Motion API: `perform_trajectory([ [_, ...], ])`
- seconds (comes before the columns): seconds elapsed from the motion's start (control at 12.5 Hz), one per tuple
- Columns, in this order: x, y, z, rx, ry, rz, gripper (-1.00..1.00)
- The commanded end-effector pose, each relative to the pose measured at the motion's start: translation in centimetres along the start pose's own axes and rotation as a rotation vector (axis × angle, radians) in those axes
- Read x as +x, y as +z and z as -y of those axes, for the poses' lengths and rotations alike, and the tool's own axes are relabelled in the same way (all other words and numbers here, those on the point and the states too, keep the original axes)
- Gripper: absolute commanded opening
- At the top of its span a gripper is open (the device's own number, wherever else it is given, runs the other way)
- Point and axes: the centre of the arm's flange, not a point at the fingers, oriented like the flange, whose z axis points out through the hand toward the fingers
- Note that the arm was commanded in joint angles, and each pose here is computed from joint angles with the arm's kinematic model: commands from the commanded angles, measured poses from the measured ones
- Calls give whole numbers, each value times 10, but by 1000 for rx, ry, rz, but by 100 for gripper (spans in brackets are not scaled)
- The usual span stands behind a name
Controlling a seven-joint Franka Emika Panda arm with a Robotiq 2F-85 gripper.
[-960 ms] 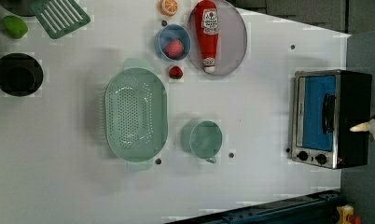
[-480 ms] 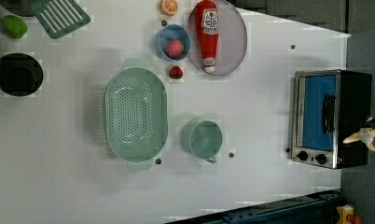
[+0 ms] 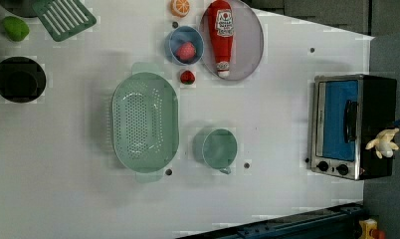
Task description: Pick banana from table and place on oven.
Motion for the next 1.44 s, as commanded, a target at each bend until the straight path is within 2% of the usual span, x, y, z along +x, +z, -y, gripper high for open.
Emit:
perform_trajectory([
  [0.08, -5, -83, 33, 68, -80, -101, 100],
  [0.24, -29, -120, 74, 115, -23, -78, 100],
  [0.48, -77, -167, 150, 138, 108, -5, 100],
  [0.56, -93, -181, 175, 141, 160, -1, 100],
  [0.8, -138, -218, 241, 158, 270, -31, 100],
  [1.04, -168, -227, 264, 129, 276, 5, 100],
  [1.44, -169, -233, 258, 137, 287, -2, 100],
])
